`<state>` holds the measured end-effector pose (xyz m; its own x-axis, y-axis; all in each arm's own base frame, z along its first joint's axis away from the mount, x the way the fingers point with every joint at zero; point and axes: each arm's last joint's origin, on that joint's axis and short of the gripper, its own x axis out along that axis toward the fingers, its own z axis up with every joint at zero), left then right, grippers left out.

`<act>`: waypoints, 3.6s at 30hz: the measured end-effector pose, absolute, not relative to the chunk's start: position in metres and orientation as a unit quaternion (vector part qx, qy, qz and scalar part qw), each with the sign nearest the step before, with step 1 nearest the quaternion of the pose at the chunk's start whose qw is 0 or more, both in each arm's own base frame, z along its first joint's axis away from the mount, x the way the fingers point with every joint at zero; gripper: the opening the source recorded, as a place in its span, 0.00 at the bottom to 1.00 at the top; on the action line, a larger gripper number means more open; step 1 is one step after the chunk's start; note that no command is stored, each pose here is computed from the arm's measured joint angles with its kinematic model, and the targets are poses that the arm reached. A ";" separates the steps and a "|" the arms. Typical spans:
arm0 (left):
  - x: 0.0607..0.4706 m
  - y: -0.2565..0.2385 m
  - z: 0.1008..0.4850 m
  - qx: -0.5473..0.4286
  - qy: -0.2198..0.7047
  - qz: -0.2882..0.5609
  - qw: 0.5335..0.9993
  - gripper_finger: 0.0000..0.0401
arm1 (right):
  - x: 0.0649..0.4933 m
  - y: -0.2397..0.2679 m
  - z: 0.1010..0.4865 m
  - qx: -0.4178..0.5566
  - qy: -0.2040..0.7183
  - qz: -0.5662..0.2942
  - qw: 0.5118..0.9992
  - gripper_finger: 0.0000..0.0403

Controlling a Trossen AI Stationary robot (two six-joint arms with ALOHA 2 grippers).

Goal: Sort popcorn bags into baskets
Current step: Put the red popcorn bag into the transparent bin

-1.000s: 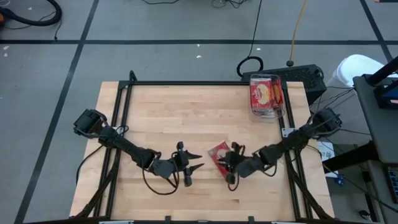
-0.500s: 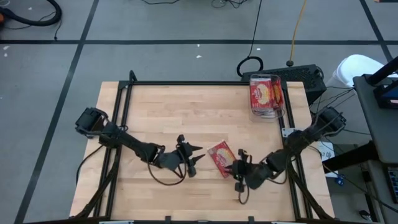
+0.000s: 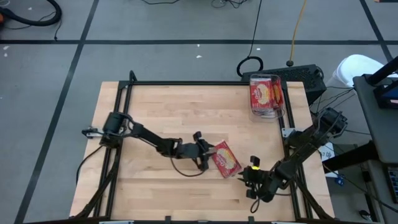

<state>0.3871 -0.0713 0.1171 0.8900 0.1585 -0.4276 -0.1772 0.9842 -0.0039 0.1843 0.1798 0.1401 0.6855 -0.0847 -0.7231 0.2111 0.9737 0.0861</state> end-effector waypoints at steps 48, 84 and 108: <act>0.417 -0.061 0.096 -0.026 0.355 0.104 0.929 0.40 | 0.211 0.167 0.101 -0.340 0.386 -0.041 0.856 0.40; 0.357 -0.148 0.185 0.081 0.254 0.152 0.952 0.40 | 0.195 0.146 0.202 -0.317 0.203 -0.224 0.899 0.03; 0.369 -0.105 0.176 0.110 0.245 0.168 0.949 0.40 | 0.164 0.033 0.295 -0.419 0.269 -0.437 0.749 0.03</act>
<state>0.3689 -0.1046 0.1764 0.8242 0.3716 -0.4273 -0.2644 0.9198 0.2900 0.1638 0.0331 0.2953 0.4722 -0.8808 -0.0363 0.4290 0.2656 -0.8634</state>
